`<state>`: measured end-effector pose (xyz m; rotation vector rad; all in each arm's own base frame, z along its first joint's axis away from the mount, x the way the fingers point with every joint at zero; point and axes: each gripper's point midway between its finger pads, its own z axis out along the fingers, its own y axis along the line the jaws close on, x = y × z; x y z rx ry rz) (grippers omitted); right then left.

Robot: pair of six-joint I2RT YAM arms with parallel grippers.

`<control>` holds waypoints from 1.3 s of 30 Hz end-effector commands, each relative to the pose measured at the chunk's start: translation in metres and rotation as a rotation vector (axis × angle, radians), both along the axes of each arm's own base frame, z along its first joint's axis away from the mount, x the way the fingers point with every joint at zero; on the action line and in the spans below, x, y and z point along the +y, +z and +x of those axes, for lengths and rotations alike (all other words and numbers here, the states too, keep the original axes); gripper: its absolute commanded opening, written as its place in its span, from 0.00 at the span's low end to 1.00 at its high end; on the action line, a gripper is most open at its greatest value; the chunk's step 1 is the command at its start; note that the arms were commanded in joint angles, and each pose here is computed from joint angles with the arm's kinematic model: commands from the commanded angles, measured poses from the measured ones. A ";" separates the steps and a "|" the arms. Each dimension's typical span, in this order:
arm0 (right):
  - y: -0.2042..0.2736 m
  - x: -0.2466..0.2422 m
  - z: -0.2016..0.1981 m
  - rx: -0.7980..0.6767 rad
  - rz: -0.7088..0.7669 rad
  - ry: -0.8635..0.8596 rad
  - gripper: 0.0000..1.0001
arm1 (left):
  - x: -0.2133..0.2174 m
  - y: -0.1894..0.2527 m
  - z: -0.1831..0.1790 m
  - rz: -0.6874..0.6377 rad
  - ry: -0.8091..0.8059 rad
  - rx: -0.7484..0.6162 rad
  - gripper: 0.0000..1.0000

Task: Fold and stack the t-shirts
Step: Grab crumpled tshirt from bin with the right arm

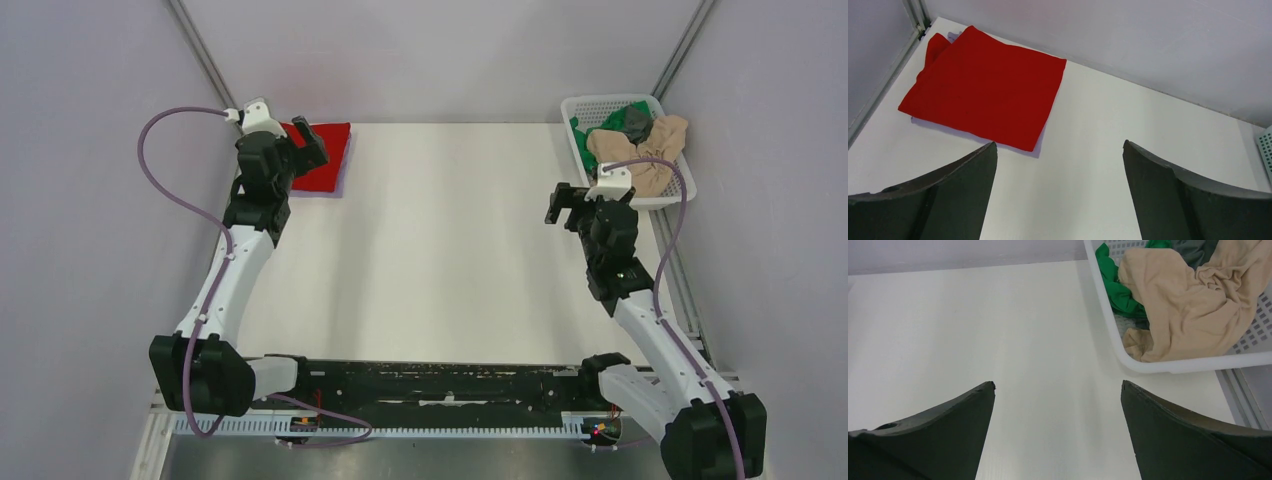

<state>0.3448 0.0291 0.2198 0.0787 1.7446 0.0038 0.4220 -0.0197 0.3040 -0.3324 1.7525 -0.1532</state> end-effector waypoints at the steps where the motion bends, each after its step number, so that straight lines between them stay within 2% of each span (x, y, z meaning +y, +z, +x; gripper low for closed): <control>1: 0.043 -0.002 0.017 -0.096 -0.014 -0.027 0.98 | 0.010 0.012 -0.003 0.019 0.050 -0.022 1.00; 4: 0.051 -0.010 0.030 -0.096 -0.069 -0.069 0.98 | 0.014 0.011 -0.002 0.026 0.075 -0.019 1.00; 9: 0.050 -0.060 0.062 0.039 -0.084 -0.373 0.99 | 0.014 0.007 -0.001 0.023 0.075 -0.008 1.00; 14: 0.038 -0.093 0.104 0.117 -0.109 -0.442 0.99 | 0.014 0.003 -0.002 0.025 0.073 -0.003 1.00; 19: 0.012 -0.139 0.136 0.240 -0.034 -0.551 0.99 | 0.012 -0.003 -0.003 0.022 0.065 -0.006 1.00; 24: -0.025 -0.162 0.169 0.300 0.062 -0.512 0.99 | 0.012 -0.007 0.001 0.023 0.064 -0.002 1.00; 29: -0.044 -0.165 0.214 0.288 0.008 -0.397 0.99 | 0.007 -0.010 0.009 0.016 0.040 0.008 1.00; 32: -0.058 -0.171 0.234 0.299 -0.011 -0.399 0.88 | 0.006 -0.014 0.012 0.015 0.038 0.021 1.00; 34: -0.067 -0.171 0.241 0.305 0.010 -0.395 0.77 | 0.007 -0.016 0.012 0.018 0.040 0.028 1.00; 39: -0.070 -0.165 0.244 0.286 0.064 -0.384 0.27 | 0.009 -0.017 0.007 0.035 0.048 0.039 1.00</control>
